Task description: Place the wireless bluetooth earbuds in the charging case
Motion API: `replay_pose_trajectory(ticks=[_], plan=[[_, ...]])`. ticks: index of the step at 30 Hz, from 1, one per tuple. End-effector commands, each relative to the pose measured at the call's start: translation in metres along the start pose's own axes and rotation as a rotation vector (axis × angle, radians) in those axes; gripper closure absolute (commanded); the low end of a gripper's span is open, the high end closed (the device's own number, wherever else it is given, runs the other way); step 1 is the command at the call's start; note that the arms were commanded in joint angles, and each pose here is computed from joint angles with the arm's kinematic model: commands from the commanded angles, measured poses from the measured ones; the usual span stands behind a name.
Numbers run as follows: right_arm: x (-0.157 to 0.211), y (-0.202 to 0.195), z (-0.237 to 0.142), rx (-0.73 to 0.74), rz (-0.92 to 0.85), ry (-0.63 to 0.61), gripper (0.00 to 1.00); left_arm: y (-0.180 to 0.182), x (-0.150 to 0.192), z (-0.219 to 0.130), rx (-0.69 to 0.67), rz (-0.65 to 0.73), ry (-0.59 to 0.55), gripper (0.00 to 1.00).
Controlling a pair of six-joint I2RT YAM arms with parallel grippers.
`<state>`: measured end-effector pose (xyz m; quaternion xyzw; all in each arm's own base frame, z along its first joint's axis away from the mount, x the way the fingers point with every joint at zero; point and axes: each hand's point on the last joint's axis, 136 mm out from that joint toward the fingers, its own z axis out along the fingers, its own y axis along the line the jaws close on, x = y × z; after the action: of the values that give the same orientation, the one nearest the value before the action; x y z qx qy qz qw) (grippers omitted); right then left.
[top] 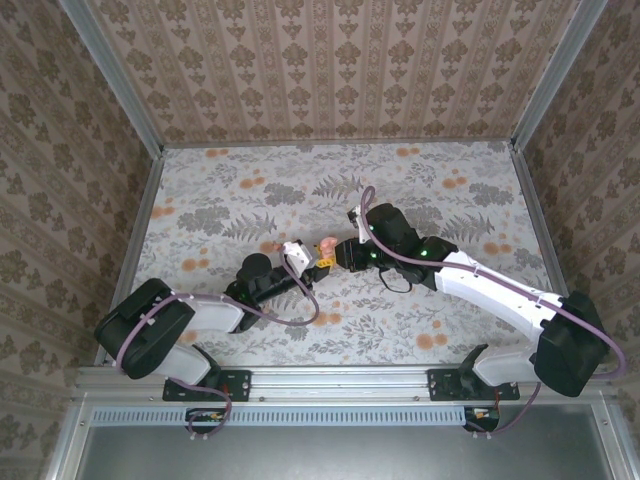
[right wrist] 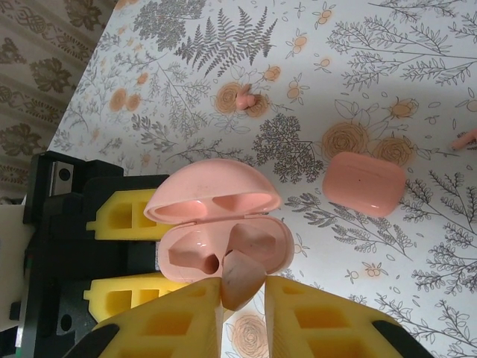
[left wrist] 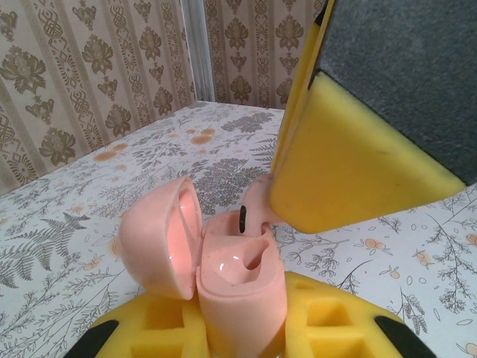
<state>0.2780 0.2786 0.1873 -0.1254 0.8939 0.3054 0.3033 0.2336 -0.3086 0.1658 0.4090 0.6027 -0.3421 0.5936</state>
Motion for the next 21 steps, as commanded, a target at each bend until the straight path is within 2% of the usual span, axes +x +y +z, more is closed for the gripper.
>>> replay_pose_trajectory(ticks=[1,21], plan=[[-0.003,-0.001,-0.003,0.009,-0.040,0.005,0.79,-0.008,-0.018,-0.004,0.038,0.023,-0.057,0.86],[0.007,0.010,-0.028,-0.071,-0.349,0.045,0.79,-0.035,-0.040,-0.007,0.208,0.030,-0.120,0.86]])
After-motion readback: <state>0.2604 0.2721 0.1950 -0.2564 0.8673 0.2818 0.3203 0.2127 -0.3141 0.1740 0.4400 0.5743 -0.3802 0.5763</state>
